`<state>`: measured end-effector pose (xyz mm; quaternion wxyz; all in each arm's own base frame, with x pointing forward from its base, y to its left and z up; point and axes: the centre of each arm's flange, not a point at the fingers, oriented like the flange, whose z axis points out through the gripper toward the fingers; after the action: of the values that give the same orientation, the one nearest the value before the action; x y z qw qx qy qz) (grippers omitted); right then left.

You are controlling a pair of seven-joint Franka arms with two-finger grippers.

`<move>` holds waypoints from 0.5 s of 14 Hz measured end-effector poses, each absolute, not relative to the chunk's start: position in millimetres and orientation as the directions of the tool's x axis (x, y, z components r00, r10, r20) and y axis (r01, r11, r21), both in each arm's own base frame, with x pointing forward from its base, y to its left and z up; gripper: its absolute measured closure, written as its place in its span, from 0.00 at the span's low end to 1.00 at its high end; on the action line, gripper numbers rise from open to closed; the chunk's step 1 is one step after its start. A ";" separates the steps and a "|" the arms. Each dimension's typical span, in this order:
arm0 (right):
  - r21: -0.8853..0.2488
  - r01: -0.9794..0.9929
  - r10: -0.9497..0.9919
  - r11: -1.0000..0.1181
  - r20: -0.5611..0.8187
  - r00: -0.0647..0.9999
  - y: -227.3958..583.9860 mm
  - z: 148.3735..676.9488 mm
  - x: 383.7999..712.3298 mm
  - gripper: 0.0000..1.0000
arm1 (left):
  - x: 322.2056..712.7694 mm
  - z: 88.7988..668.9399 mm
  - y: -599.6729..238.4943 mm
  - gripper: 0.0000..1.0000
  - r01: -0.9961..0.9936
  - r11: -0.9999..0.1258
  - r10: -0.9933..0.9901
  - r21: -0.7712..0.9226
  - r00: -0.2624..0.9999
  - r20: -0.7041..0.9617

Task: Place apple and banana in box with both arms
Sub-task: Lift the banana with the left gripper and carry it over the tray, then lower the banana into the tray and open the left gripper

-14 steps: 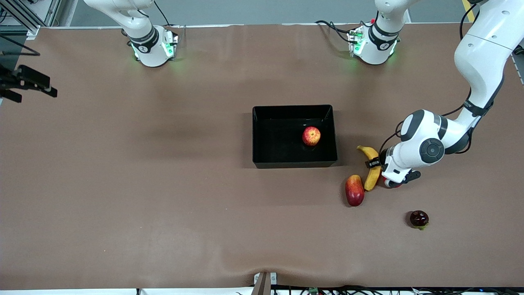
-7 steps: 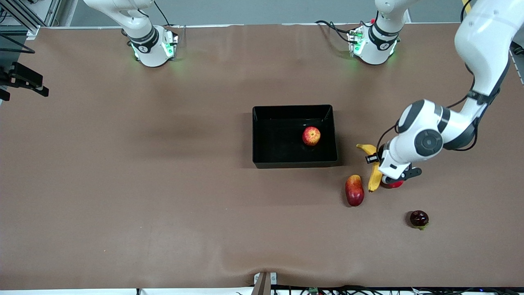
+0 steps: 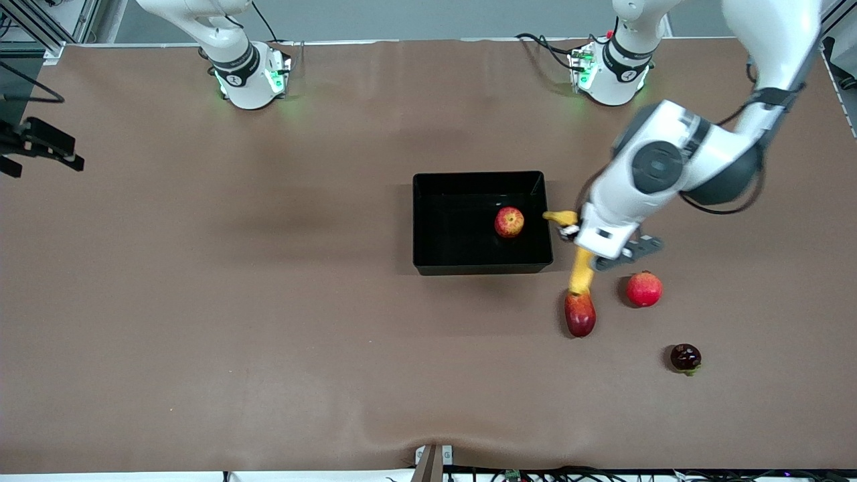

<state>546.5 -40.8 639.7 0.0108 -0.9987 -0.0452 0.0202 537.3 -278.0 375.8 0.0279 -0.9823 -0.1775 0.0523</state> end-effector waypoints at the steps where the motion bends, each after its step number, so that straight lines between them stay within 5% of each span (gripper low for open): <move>1: -0.024 0.090 0.091 -0.996 -0.043 0.995 -40.5 636.4 547.0 0.00 | 522.3 370.4 -308.5 0.58 0.362 -0.929 0.368 -0.077 0.924 -0.103; 7: -0.049 0.042 0.044 -0.998 -0.050 0.998 -34.9 633.9 546.7 0.00 | 480.1 318.0 -420.1 0.58 0.499 -0.858 0.513 -0.125 0.849 -0.128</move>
<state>546.7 -34.9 633.9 0.0240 -0.9992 -0.0214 0.0255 480.1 -420.1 318.0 0.0438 -0.9605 -0.2632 0.0786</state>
